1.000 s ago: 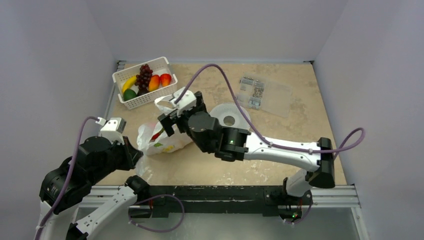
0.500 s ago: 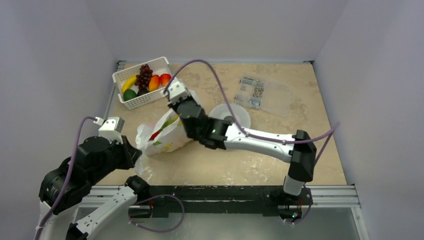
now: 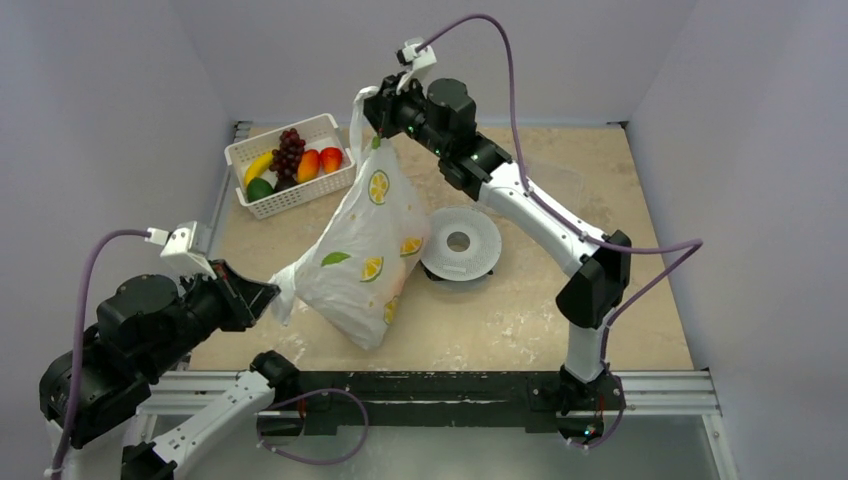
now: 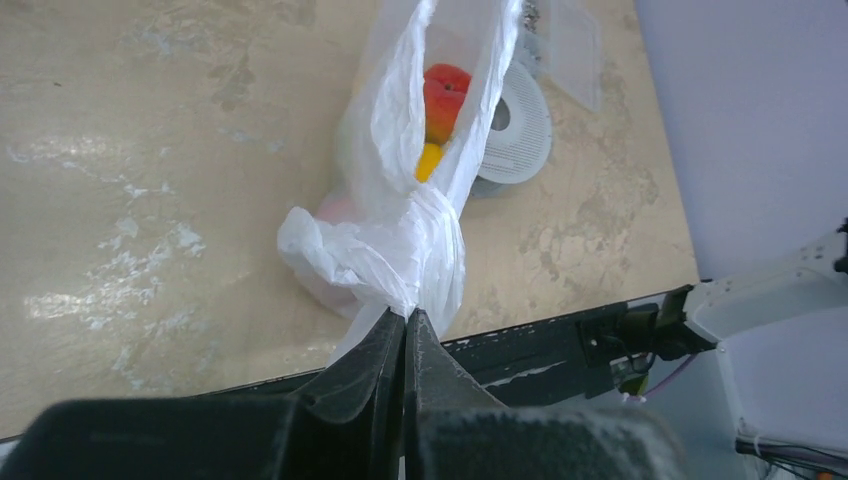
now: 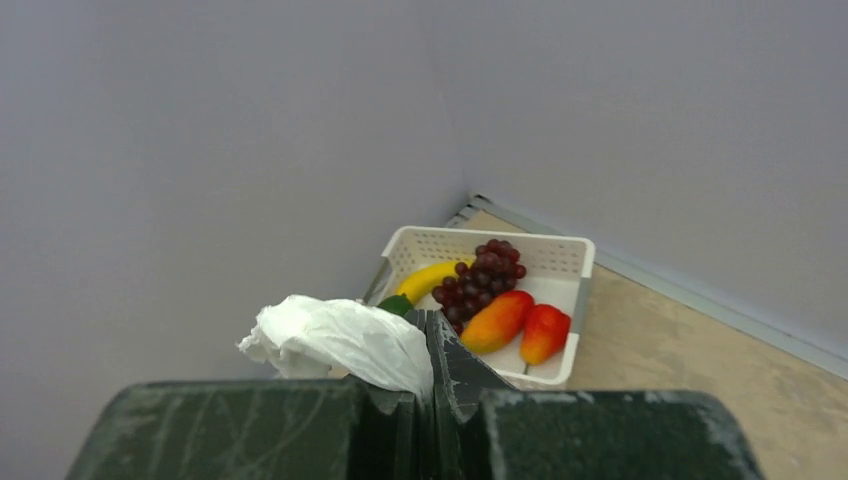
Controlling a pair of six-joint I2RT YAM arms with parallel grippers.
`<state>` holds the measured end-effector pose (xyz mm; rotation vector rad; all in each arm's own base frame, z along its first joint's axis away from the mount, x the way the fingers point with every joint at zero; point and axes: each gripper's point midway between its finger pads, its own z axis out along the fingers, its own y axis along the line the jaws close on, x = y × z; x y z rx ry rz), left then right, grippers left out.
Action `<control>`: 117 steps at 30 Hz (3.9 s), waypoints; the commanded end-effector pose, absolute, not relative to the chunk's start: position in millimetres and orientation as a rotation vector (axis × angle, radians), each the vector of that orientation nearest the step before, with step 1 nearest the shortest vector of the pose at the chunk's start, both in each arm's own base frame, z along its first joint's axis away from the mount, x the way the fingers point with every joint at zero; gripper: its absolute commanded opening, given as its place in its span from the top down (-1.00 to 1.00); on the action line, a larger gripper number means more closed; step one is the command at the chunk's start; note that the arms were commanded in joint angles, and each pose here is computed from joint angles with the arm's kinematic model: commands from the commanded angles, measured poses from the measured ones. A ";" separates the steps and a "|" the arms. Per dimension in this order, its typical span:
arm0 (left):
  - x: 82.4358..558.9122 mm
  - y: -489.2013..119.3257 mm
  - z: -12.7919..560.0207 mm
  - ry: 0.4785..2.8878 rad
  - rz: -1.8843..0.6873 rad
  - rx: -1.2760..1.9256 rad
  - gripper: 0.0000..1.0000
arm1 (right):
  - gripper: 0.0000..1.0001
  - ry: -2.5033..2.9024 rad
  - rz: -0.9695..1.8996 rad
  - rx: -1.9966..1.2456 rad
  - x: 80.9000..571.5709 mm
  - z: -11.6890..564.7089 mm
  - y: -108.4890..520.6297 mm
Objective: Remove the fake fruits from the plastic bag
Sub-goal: Adjust the plastic bag at the center of the board.
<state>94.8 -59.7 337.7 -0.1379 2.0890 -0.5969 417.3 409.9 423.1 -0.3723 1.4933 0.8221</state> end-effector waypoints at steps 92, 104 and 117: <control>194.9 -101.2 247.4 2.307 -0.660 -0.151 0.02 | 1.00 1.955 1.105 -0.600 168.5 219.1 340.7; 149.7 -116.4 277.9 2.226 -0.850 -0.162 -0.36 | -0.13 1.917 0.851 -0.617 193.8 261.8 316.5; 165.3 -105.9 257.4 2.285 -0.855 -0.798 -0.61 | -0.63 1.698 1.112 -0.651 182.4 343.8 318.4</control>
